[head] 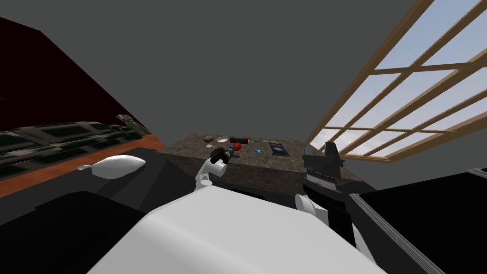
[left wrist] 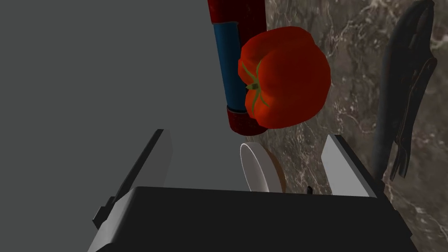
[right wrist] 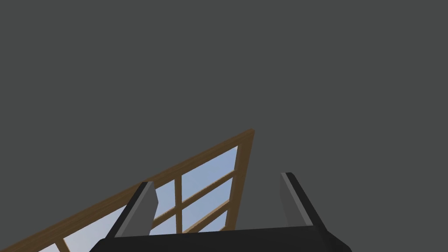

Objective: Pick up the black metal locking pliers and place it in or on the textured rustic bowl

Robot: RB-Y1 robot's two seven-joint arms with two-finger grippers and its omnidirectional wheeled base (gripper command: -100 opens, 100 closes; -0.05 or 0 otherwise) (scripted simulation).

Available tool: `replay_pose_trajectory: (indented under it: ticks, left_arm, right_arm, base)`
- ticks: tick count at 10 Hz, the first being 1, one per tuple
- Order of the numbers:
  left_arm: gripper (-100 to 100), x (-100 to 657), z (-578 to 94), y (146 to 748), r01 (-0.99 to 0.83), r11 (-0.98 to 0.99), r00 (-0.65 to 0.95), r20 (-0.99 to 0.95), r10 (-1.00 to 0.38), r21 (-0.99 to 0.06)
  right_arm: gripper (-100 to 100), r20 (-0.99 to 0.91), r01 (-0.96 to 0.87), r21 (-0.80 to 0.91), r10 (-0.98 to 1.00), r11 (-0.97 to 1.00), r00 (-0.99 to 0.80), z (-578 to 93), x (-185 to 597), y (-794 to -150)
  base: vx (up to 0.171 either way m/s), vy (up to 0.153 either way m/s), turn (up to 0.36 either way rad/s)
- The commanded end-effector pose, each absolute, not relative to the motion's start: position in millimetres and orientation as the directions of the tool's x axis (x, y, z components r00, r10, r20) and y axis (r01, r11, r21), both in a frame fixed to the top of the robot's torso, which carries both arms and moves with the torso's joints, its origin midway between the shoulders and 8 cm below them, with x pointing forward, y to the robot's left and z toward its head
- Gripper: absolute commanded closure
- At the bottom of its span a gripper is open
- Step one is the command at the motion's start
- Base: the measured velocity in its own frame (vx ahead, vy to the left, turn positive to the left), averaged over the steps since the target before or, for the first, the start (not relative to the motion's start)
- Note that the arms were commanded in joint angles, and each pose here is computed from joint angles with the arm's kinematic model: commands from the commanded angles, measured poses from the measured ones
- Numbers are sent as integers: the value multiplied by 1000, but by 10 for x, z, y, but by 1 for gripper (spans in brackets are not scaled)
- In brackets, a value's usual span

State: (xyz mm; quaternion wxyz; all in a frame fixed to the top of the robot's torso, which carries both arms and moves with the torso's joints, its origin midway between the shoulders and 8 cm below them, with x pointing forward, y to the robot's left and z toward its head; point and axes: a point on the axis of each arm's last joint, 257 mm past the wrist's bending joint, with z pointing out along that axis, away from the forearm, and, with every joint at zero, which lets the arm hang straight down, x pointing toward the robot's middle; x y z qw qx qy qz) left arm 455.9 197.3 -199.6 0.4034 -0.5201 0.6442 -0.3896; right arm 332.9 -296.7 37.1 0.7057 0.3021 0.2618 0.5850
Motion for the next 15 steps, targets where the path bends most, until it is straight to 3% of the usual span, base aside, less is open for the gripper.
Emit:
replay_pose_trajectory:
  ticks: [1,15]
  left_arm:
    - [-100,4572,-2073,1954,-394,145,-135,-99,-986,-907]
    - [-100,4499,-2696,1917,-673,88,-111,-17,-994,-735]
  right_arm:
    - [0,-16,-667,733,984,133,179,371,3329,-2967]
    - [0,-16,-667,733,984,133,179,371,3329,-2967]
  base:
    - [12,-15,48]
    - [18,-13,46]
